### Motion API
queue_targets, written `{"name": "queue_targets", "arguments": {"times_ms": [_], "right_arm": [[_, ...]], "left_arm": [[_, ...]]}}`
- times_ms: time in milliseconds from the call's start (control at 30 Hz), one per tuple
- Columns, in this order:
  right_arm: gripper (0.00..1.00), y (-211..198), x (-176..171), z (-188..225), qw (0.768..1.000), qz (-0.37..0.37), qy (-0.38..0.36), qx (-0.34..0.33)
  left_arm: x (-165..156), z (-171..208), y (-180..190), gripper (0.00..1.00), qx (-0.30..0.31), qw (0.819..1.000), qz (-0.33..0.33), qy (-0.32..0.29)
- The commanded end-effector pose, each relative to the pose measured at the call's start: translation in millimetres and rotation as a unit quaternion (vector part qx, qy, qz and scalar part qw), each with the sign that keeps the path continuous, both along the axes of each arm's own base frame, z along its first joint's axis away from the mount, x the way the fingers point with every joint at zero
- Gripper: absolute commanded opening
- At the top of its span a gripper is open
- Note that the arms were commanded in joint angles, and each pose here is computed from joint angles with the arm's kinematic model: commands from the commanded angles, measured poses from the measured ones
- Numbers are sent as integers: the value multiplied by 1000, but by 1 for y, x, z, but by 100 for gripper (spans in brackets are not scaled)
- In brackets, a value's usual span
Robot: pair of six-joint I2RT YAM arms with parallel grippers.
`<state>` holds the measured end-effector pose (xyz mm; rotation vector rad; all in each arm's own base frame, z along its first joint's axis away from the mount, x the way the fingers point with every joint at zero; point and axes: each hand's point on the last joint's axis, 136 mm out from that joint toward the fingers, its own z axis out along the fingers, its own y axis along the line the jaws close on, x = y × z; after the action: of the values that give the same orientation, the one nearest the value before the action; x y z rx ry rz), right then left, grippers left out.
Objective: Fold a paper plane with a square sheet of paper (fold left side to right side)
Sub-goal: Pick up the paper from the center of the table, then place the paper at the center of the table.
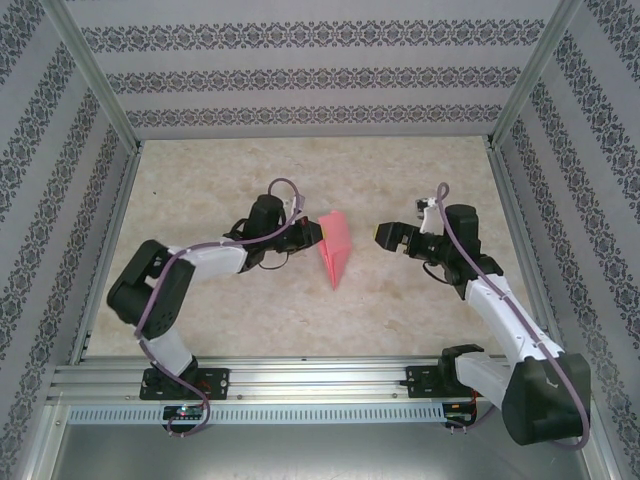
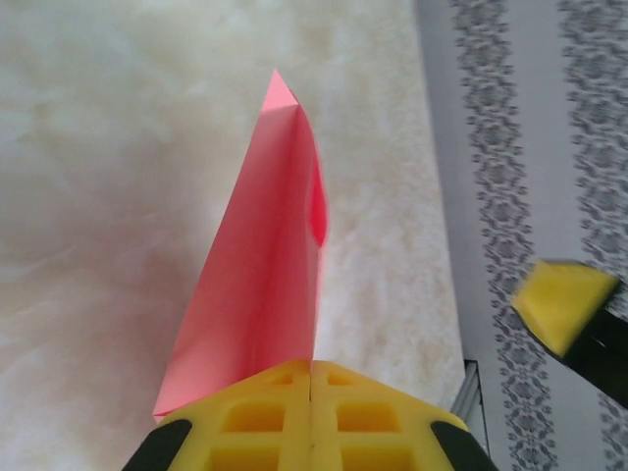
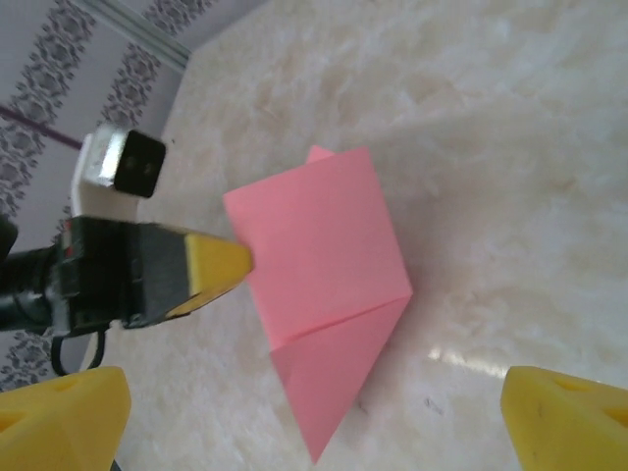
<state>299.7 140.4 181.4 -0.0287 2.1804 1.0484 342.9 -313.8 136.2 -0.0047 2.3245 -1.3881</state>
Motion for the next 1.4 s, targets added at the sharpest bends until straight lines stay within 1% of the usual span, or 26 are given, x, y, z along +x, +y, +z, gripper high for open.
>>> {"name": "queue_targets", "arguments": {"times_ms": [0, 167, 300, 333, 500, 667, 800, 900, 967, 1067, 1133, 1200, 1233, 1267, 1333, 1367], "right_arm": [[93, 13, 6, 27, 995, 53, -62, 60], [80, 35, 9, 39, 981, 136, -94, 98], [76, 54, 6, 46, 969, 190, -128, 94], [74, 59, 6, 46, 966, 204, -130, 93], [68, 84, -3, 50, 947, 271, -126, 114], [61, 100, -23, 57, 930, 317, -138, 122], [52, 107, -32, 57, 925, 335, -130, 121], [40, 109, -33, 55, 926, 339, -119, 117], [35, 109, -33, 56, 926, 339, -119, 116], [28, 109, -32, 55, 929, 334, -117, 109], [20, 107, -30, 52, 934, 325, -116, 98], [14, 106, -29, 49, 936, 320, -111, 93], [11, 106, -29, 47, 937, 318, -107, 93], [8, 106, -29, 46, 938, 318, -104, 94], [5, 106, -27, 43, 940, 314, -96, 91], [4, 106, -25, 40, 944, 305, -88, 86]], "left_arm": [[-14, 28, 12, 0, 5, 997, -40, -62], [-32, 57, 24, 0, -11, 991, -72, -109], [-49, 81, 26, 0, -25, 981, -113, -156], [-54, 88, 25, 0, -28, 977, -126, -169], [-77, 115, 28, 0, -40, 960, -165, -224], [-87, 125, 32, 0, -39, 954, -176, -241], [-90, 126, 32, 0, -42, 951, -183, -244], [-89, 125, 32, 0, -41, 952, -182, -243], [-87, 123, 31, 0, -38, 954, -180, -239], [-85, 119, 31, 0, -33, 956, -175, -234], [-83, 117, 32, 0, -30, 958, -170, -231], [-81, 113, 33, 0, -24, 960, -165, -224], [-79, 111, 33, 2, -20, 962, -162, -221], [-77, 109, 34, 7, -16, 963, -158, -218], [-73, 106, 37, 9, -8, 966, -147, -215], [-71, 104, 40, 16, -3, 967, -141, -212]]}}
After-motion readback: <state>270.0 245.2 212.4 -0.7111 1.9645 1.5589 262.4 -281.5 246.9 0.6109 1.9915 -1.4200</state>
